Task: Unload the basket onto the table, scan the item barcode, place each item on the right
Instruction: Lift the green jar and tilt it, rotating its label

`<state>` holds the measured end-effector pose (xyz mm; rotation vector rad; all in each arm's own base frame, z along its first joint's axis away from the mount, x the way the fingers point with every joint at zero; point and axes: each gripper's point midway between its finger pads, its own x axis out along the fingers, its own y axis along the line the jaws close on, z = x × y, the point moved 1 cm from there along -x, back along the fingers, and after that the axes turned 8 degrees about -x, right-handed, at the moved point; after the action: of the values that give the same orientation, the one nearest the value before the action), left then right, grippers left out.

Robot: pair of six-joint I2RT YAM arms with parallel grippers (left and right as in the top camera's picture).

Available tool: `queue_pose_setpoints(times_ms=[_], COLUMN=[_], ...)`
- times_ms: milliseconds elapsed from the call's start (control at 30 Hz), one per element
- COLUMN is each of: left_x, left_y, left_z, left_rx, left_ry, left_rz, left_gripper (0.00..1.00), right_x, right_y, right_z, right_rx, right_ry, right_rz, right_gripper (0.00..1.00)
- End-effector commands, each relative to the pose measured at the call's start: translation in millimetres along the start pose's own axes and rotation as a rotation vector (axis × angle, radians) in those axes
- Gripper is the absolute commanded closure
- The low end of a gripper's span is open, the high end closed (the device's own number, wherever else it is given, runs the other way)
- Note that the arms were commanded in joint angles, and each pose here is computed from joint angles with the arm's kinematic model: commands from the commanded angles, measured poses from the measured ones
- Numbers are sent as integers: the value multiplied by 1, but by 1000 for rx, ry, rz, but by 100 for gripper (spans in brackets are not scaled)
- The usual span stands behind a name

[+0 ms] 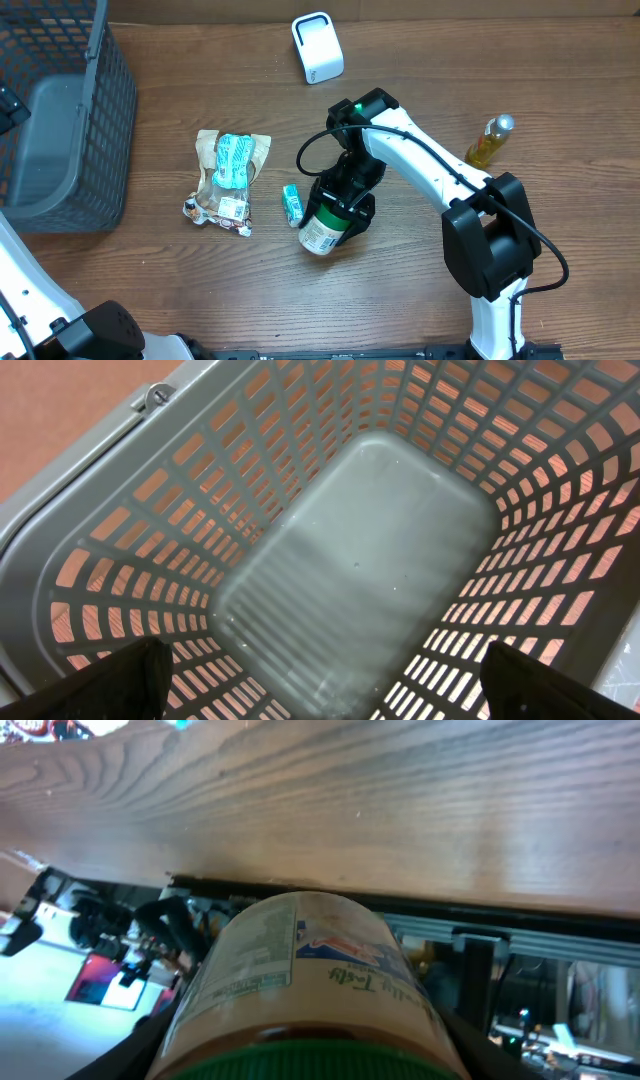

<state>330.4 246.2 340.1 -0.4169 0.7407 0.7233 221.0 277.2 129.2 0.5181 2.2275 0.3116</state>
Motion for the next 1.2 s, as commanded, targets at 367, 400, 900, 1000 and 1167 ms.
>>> queue_pose_setpoints(times_ms=[367,400,900,1000,1167], left_x=[-1,-1,-1,-1,-1], left_y=[-3,-3,-3,-3,-3], left_z=[4,4,4,4,4], left_rx=[19,19,19,19,19], left_ry=[-9,-9,-9,-9,-9], left_rz=[-11,-11,-11,-11,-11], left_gripper=[0,1,0,1,0], right_x=[-9,-9,-10,-10,-10], right_y=[26,26,30,30,29], right_z=[-16,-16,-25,-25,-26], right_rx=[-3,-3,28,29,35], right_ry=[75,76,121,122,126], right_rz=[143,145,173,174,171], right_gripper=[75,75,75,75,75])
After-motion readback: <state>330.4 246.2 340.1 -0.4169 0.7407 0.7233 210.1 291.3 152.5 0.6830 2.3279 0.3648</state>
